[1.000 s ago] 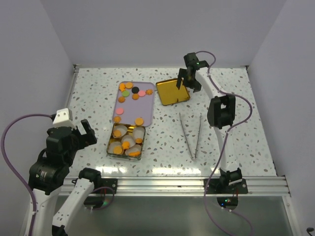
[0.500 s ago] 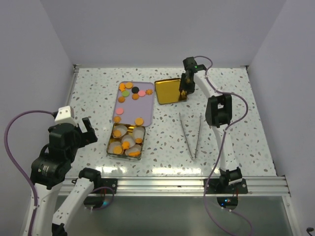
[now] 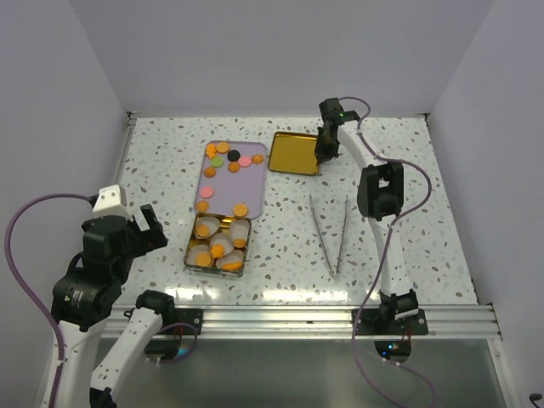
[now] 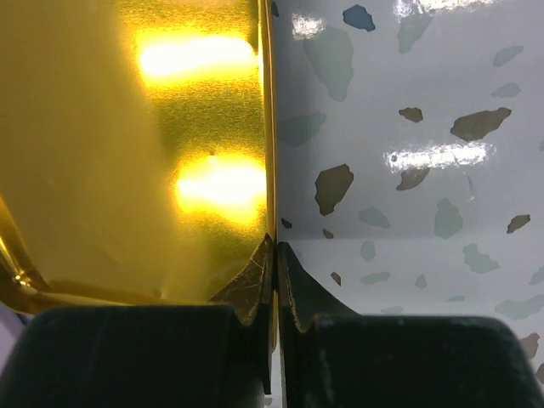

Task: Pack the cookies

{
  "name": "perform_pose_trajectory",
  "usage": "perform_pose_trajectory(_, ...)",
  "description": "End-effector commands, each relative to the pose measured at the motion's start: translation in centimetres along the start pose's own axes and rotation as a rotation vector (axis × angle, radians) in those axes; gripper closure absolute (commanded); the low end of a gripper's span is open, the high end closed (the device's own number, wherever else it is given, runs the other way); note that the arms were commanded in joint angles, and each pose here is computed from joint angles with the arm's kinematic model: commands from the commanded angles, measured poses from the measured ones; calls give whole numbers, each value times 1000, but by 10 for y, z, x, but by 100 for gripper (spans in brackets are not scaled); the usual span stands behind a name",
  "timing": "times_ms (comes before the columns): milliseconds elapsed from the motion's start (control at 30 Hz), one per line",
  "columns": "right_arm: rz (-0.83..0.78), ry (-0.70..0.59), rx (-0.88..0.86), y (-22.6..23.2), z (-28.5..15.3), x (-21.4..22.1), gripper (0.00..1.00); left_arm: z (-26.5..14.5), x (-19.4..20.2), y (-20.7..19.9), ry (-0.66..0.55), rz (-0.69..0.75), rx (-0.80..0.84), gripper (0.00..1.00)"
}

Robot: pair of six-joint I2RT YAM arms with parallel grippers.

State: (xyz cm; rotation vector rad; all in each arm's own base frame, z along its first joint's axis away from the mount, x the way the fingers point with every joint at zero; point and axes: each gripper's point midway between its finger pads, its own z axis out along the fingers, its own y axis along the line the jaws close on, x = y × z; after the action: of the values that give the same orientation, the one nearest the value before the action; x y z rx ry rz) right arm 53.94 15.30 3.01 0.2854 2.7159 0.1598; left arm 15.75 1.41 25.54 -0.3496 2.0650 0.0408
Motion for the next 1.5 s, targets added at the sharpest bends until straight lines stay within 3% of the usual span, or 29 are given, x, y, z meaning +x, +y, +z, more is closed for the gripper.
perform_pose_trajectory(0, 26, -107, -79, 17, -75, -31, 100, -2, -9, -4, -48, -26, 20, 0)
perform_pose_trajectory(200, 58, -152, -204, 35, -146, -27, 100, -12, -29, -13, -52, -29, 56, 2)
perform_pose_trajectory(333, 17, -171, -284, 50, -193, -13, 100, -22, -52, -39, -89, -54, 185, 3)
perform_pose_trajectory(533, -68, -132, -498, 87, -265, 40, 100, -60, -101, -90, -217, -95, 489, 1)
perform_pose_trajectory(667, -124, -120, -544, 103, -303, 81, 100, -88, -123, -121, -277, -89, 692, 2)
perform_pose_trajectory(867, -100, -114, -676, 123, -360, 129, 100, -88, -118, -144, -242, -68, 807, 3)
perform_pose_trajectory(1167, -52, -108, -779, 123, -403, 154, 100, -89, -102, -161, -187, -146, 931, 3)
perform_pose_trajectory(1467, -42, -122, -792, 122, -421, 159, 100, -114, -120, -183, -213, -168, 1105, 3)
